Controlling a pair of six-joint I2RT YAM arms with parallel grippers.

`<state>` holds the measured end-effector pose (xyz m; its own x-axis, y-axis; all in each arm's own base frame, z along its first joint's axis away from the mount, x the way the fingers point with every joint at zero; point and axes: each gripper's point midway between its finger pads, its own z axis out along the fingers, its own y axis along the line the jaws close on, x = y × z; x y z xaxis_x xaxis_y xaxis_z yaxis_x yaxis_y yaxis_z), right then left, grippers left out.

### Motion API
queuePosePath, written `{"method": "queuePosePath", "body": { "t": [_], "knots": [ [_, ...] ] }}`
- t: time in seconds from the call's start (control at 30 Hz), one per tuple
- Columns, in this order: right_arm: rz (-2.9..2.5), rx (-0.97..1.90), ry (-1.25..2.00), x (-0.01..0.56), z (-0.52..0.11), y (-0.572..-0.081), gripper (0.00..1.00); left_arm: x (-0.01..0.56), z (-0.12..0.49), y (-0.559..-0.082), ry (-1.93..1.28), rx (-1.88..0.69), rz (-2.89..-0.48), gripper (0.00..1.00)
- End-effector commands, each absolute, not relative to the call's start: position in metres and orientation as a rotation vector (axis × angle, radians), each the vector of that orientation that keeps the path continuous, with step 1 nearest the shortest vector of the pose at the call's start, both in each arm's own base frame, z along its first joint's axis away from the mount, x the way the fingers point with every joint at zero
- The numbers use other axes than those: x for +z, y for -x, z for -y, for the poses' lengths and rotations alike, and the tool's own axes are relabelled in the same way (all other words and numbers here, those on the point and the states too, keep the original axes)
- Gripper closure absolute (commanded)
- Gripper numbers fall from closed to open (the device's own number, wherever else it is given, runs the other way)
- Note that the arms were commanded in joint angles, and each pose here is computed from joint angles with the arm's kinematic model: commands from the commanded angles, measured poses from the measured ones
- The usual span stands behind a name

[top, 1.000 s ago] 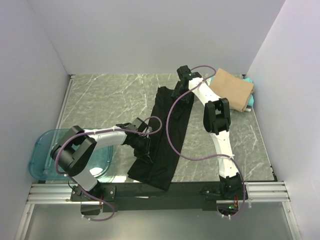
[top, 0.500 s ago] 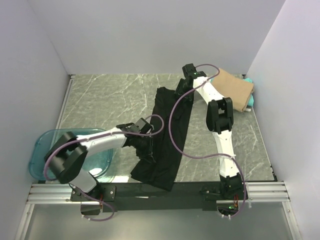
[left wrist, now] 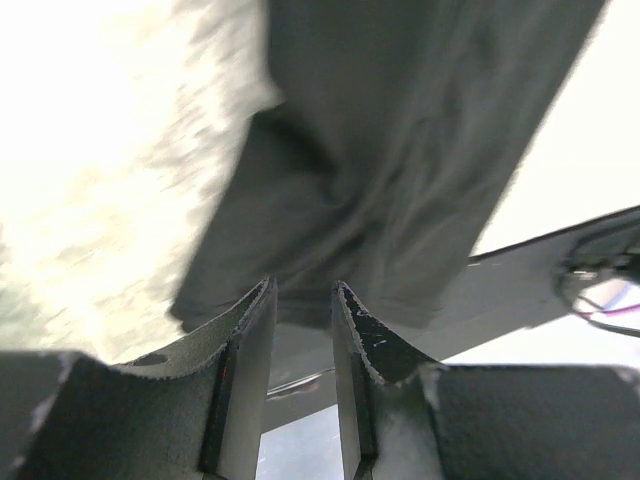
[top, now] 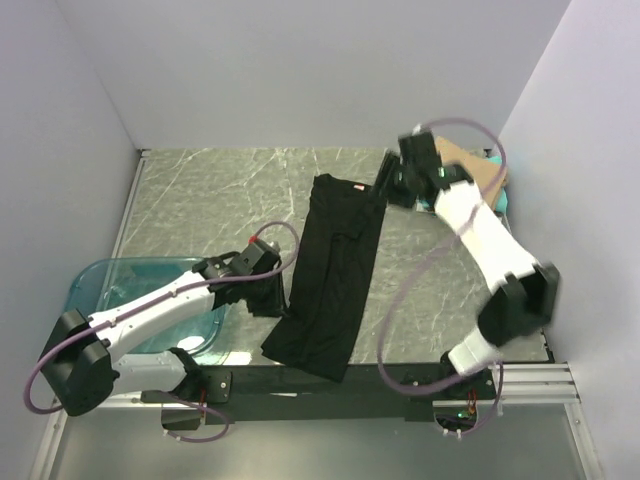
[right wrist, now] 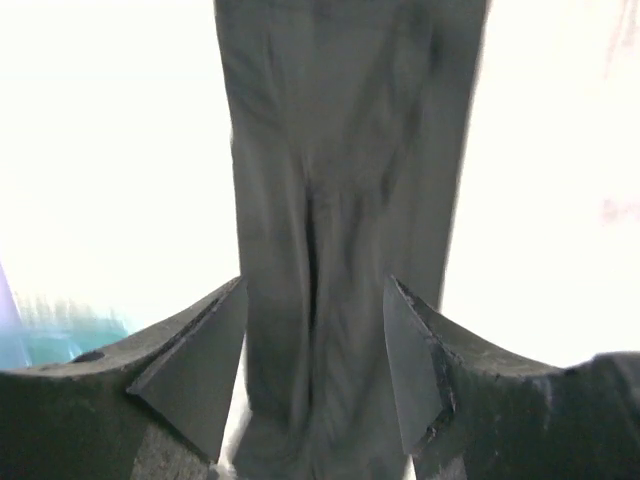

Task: Fold and stack the t-shirts
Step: Fold the tshirt

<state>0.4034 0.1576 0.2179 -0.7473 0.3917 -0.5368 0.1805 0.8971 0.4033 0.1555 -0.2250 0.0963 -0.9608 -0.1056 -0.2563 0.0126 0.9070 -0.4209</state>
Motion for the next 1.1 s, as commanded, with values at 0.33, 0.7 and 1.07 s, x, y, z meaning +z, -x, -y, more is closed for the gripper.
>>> {"method": "queuePosePath", "body": {
  "t": [0.33, 0.7, 1.07],
  "knots": [
    [-2.755, 0.702, -0.47, 0.113, -0.243, -0.129, 0.37, 0.085, 0.201, -0.147, 0.112, -0.619, -2.778, 0.66],
    [-2.995, 0.45, -0.24, 0.075, -0.29, -0.043, 0.33, 0.075, 0.195, -0.14, 0.08, -0.626, -2.782, 0.65],
    [-3.023, 0.438, -0.337, 0.053, -0.277, -0.029, 0.37, 0.074, 0.199, -0.137, 0.043, -0.661, -2.8, 0.65]
  ]
}}
